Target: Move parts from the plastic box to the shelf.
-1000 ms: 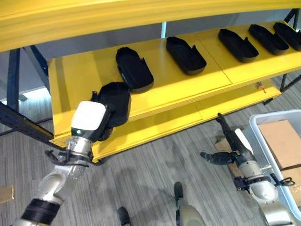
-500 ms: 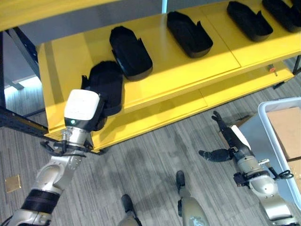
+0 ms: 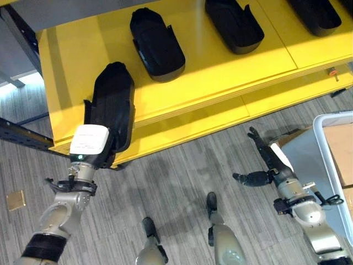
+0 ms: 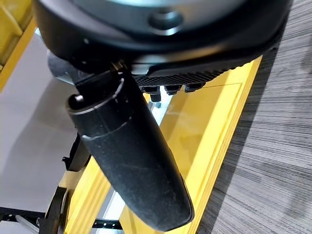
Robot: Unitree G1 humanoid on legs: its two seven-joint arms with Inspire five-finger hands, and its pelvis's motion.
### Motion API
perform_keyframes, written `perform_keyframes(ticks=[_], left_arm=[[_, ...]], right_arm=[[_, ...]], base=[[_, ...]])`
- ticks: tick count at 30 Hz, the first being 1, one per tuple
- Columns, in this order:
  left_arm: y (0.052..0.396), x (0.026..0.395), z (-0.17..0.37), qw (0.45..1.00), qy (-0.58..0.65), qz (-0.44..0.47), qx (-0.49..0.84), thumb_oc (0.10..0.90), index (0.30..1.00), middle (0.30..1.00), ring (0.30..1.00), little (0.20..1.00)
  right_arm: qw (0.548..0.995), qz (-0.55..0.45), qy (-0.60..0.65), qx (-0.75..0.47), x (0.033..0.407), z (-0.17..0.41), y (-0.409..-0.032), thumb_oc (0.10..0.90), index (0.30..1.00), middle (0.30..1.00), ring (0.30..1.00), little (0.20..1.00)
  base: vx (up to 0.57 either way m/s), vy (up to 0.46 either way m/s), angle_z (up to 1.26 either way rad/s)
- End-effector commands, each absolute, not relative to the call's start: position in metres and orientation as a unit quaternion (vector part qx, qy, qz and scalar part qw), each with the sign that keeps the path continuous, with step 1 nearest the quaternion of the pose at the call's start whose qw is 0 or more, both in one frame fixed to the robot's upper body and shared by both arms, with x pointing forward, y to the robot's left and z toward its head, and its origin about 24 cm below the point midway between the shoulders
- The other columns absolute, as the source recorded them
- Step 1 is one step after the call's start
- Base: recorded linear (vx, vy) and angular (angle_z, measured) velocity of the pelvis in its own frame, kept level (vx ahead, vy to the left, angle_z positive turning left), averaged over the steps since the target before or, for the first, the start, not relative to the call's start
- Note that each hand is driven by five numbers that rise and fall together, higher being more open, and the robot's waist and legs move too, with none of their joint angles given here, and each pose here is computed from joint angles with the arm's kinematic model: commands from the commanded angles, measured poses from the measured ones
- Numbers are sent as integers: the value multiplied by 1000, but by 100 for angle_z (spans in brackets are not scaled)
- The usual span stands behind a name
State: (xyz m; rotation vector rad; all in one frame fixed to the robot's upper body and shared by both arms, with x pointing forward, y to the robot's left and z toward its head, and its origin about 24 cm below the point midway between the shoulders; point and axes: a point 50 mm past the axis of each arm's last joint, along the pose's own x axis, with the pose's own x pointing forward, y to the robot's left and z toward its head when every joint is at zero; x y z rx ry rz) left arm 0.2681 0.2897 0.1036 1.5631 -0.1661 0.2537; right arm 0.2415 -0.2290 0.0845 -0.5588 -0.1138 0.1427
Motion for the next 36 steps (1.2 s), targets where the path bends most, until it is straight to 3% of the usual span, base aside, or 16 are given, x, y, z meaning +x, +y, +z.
perform_keyframes(ticks=[1, 18, 29, 36], left_arm=[[312, 269, 126, 692, -65, 171, 698, 400, 300, 300, 300, 300], [308, 288, 140, 745, -67, 232, 622, 400, 300, 300, 300, 300], [328, 302, 177, 709, -68, 262, 651, 400, 300, 300, 300, 300], [340, 301, 210, 652, -81, 255, 709, 400, 300, 300, 300, 300]], right_arm=[[944, 61, -167, -277, 246, 131, -225, 900, 1000, 1000, 1000, 1000], [946, 75, -156, -275, 243, 130, -220, 900, 1000, 1000, 1000, 1000], [944, 100, -153, -274, 241, 130, -216, 900, 1000, 1000, 1000, 1000], [942, 115, -149, -276, 238, 128, -216, 900, 1000, 1000, 1000, 1000]], base=[[-2, -9, 3], [0, 0, 0], [2, 0, 0], [19, 9, 0]])
